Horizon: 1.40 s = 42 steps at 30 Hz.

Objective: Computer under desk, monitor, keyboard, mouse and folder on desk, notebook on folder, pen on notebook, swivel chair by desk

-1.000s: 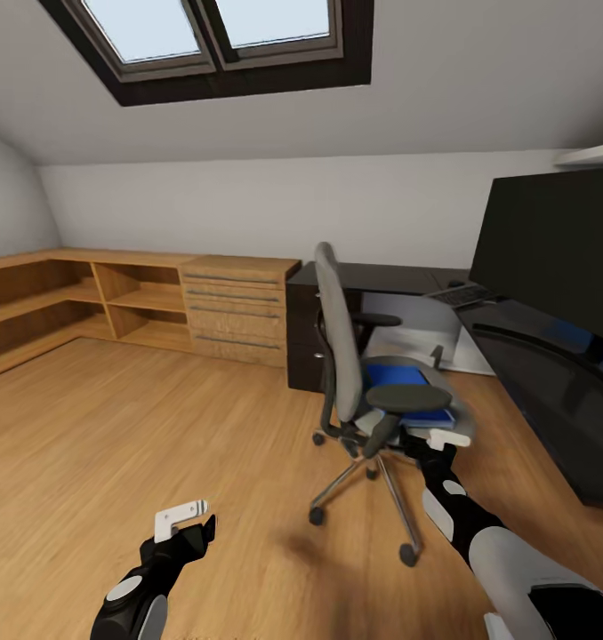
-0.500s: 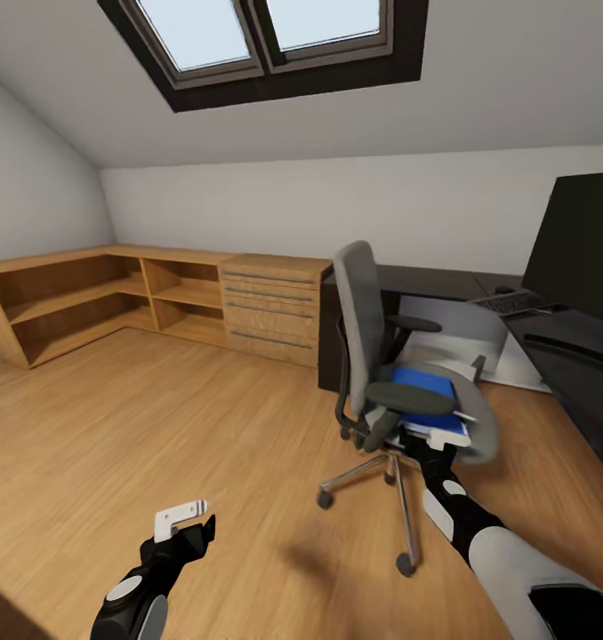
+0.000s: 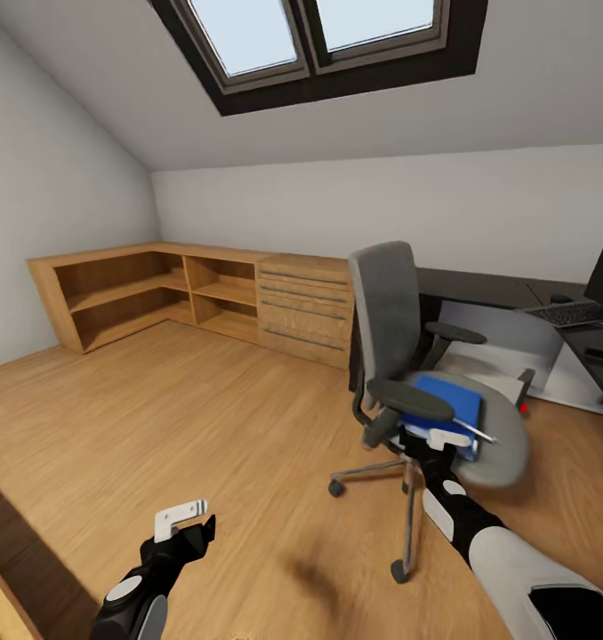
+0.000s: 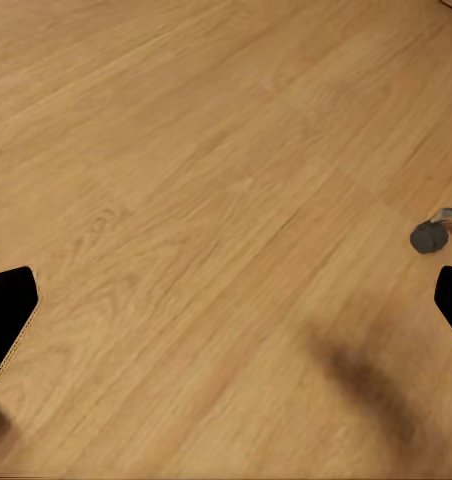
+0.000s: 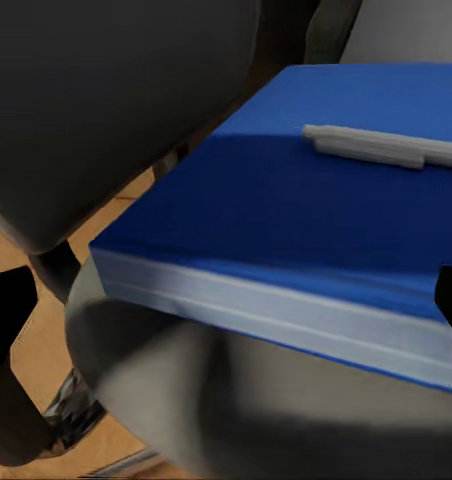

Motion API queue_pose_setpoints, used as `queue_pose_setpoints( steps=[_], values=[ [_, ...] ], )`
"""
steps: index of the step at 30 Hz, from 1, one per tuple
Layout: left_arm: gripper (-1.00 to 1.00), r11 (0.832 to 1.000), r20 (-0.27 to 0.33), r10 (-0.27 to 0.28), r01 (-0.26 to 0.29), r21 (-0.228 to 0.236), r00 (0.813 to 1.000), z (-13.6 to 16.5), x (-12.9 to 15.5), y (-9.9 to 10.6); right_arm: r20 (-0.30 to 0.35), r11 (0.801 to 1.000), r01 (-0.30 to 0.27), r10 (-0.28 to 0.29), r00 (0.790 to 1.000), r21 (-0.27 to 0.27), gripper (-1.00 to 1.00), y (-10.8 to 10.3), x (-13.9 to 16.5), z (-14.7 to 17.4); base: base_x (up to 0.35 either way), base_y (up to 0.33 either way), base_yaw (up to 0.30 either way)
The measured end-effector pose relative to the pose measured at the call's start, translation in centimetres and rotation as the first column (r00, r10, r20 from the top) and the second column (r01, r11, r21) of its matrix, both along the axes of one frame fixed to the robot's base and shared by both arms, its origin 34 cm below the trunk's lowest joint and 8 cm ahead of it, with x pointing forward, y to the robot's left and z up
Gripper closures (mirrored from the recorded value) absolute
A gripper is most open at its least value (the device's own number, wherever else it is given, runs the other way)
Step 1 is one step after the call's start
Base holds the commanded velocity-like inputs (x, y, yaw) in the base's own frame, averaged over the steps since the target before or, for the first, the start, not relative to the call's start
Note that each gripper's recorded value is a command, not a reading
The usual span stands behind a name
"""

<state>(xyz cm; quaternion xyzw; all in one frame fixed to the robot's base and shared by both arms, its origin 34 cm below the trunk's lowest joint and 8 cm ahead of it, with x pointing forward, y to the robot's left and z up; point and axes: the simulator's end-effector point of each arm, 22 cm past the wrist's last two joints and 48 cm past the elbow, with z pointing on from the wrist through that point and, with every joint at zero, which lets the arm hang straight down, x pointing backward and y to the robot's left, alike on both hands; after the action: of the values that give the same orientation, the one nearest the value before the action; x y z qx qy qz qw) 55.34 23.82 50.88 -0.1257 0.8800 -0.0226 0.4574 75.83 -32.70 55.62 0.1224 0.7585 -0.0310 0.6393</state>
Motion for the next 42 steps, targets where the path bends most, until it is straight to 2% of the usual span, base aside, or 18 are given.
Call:
queue_pose_setpoints(
  steps=[10, 42],
  values=[
    [-1.00, 1.000, 0.002, -0.001, 0.001, 0.000, 1.000, 0.1, 0.0, 0.0, 0.003, 1.000, 0.001, -0.001, 1.000, -0.003, -1.00, -0.2, 0.0, 0.2, 0.000, 0.000, 0.006],
    [-1.00, 1.000, 0.041, 0.003, -0.003, 0.002, 0.999, 1.9, 0.2, 0.1, 0.050, 1.000, 0.006, -0.006, 0.999, -0.006, -1.00, -0.6, 0.0, 3.0, 0.000, 0.000, -0.182]
  ],
)
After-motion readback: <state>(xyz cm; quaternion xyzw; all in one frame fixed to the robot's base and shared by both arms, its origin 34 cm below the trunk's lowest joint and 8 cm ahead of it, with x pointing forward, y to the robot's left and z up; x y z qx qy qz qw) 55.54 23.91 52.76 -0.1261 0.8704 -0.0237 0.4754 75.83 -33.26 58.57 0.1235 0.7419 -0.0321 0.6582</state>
